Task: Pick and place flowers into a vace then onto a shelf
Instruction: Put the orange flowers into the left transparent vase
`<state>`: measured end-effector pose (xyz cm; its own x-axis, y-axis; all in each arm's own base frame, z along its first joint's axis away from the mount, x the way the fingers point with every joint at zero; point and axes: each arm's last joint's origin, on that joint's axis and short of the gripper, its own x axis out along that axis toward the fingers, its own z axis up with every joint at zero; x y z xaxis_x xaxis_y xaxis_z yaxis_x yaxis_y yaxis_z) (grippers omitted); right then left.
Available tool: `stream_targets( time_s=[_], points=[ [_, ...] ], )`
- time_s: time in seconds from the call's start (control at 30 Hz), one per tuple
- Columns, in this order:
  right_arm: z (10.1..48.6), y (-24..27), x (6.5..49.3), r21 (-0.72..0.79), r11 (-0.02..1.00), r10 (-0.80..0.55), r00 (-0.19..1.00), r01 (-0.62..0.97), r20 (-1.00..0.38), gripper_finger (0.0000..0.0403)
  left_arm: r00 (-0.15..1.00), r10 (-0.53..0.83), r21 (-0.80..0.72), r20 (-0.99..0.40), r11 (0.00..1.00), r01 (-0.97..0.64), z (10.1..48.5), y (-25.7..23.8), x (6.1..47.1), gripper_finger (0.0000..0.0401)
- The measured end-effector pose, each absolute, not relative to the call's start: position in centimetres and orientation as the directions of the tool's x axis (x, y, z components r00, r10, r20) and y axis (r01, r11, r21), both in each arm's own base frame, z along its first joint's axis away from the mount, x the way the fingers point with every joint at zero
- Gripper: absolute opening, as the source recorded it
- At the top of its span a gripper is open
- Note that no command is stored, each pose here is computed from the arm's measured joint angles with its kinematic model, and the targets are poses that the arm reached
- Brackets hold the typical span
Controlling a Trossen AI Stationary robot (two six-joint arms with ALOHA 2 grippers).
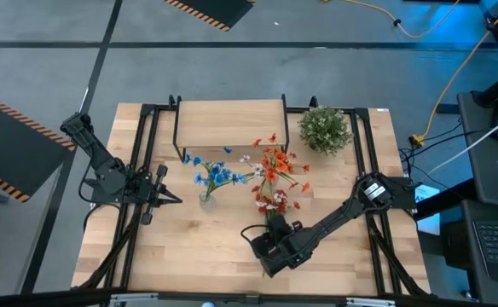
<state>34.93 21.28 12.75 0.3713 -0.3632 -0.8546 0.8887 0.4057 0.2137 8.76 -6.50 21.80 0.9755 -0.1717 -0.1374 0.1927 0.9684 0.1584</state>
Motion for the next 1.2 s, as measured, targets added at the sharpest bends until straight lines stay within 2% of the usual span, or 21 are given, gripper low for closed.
stream_targets(
  time_s=[0.4,0.67,0.87,1.2],
  points=[
    [12.7,21.2,34.7,0.185,0.402,-0.363,0.342,0.897,-0.867,0.0019,0.976,-0.172,0.157,-0.136,0.969,0.193,21.8,-6.5,8.8,0.0001],
    [14.2,22.0,33.5,0.184,0.413,-0.350,0.343,0.892,-0.872,0.0012,0.976,-0.172,0.157,-0.135,0.969,0.192,21.8,-6.5,8.8,0.0003],
    [16.4,23.6,31.9,0.243,0.470,-0.361,0.436,0.849,-0.824,0.0012,0.976,-0.170,0.126,-0.134,0.974,0.188,21.8,-6.5,8.8,0.0003],
    [18.0,26.2,30.5,0.266,0.643,-0.366,0.593,0.718,-0.717,0.0012,0.981,-0.147,0.043,-0.127,0.987,0.154,21.9,-6.4,8.8,0.0003]
  ],
)
